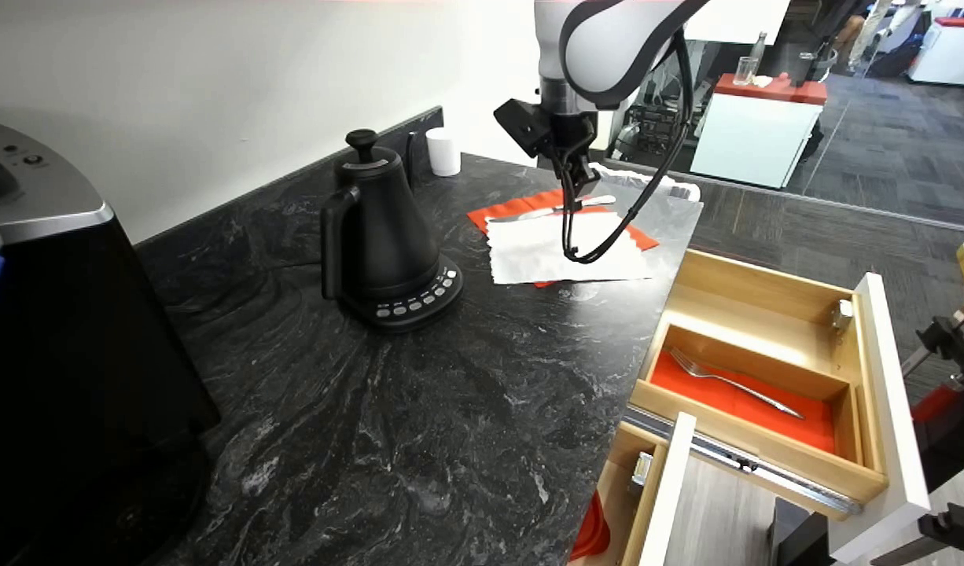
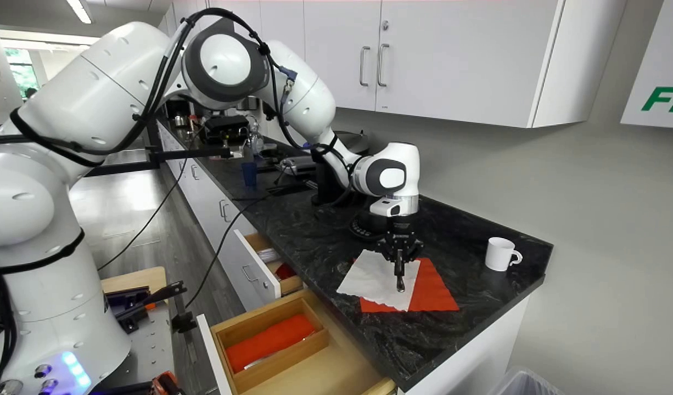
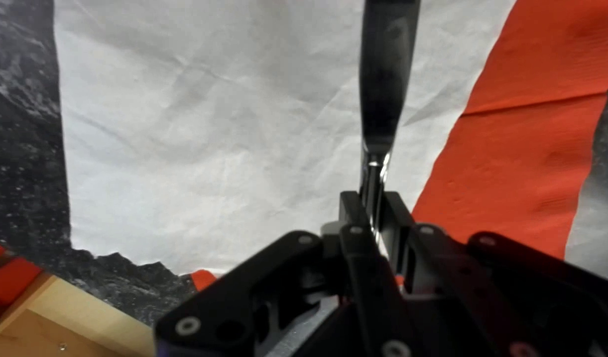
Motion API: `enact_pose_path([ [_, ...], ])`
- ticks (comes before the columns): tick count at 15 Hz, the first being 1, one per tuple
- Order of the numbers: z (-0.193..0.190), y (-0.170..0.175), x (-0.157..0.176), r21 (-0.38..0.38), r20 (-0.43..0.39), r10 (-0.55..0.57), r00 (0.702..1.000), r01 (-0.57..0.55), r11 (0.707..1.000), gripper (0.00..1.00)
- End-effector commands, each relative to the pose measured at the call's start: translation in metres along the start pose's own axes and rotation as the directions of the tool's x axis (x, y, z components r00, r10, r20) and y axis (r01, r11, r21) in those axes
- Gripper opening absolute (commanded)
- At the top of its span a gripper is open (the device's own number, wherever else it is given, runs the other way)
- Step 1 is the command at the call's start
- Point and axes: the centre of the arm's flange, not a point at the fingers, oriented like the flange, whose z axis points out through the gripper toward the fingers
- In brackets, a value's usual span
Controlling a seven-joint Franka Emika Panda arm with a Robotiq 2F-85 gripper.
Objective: Put the fork and knife inside the box in the drawer
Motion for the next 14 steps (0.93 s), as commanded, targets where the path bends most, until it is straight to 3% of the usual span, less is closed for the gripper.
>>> enact_pose_path([
  [1,-0.046,0.051,0.025,-0.056,0.015,0.097,0.995,-0.096,0.994,0.06],
  [10,-0.058,0.107,0.072,-0.13,-0.005,0.193,0.981,-0.192,0.973,0.06],
  [14,-0.057,0.121,0.083,-0.151,-0.012,0.177,0.984,-0.177,0.973,0.06],
])
